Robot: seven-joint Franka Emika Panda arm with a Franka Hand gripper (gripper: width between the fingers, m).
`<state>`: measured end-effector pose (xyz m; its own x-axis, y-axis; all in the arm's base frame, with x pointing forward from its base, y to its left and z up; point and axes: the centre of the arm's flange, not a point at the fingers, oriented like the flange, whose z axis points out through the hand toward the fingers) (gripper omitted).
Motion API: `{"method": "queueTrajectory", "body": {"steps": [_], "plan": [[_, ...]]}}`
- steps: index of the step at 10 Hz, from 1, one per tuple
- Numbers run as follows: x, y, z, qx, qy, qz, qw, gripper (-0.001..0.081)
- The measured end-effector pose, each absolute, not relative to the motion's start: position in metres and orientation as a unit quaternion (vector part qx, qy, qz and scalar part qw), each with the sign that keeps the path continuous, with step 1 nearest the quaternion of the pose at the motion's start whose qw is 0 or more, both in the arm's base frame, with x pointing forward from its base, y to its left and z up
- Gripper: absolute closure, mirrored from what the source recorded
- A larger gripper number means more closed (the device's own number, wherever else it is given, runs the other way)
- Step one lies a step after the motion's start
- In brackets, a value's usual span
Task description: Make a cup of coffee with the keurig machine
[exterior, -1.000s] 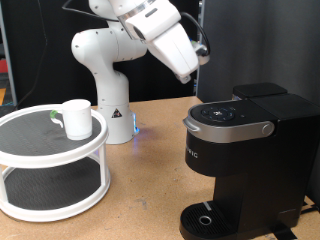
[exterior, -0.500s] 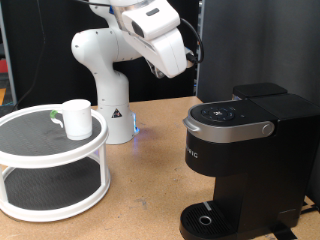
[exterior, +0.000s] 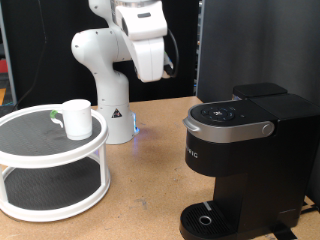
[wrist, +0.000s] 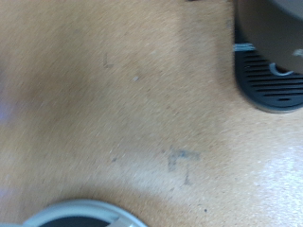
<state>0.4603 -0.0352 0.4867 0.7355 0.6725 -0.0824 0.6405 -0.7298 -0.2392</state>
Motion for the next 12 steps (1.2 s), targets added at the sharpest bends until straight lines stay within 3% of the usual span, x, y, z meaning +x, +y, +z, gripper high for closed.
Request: {"method": "queueTrajectory", "body": {"steps": [3,5,8,12], "plan": [[0.457,-0.038,0.486,-0.941,-0.319,0.061,0.090,0.0799],[0.461,-0.036,0.474,-0.973,-0.222,0.001,0.068,0.0799],[0.444,-0.048,0.469,-0.979,-0.148,-0.057,0.129,0.0799],[0.417,-0.071,0.477,-0.969,-0.156,-0.060,0.180,0.0799]]}}
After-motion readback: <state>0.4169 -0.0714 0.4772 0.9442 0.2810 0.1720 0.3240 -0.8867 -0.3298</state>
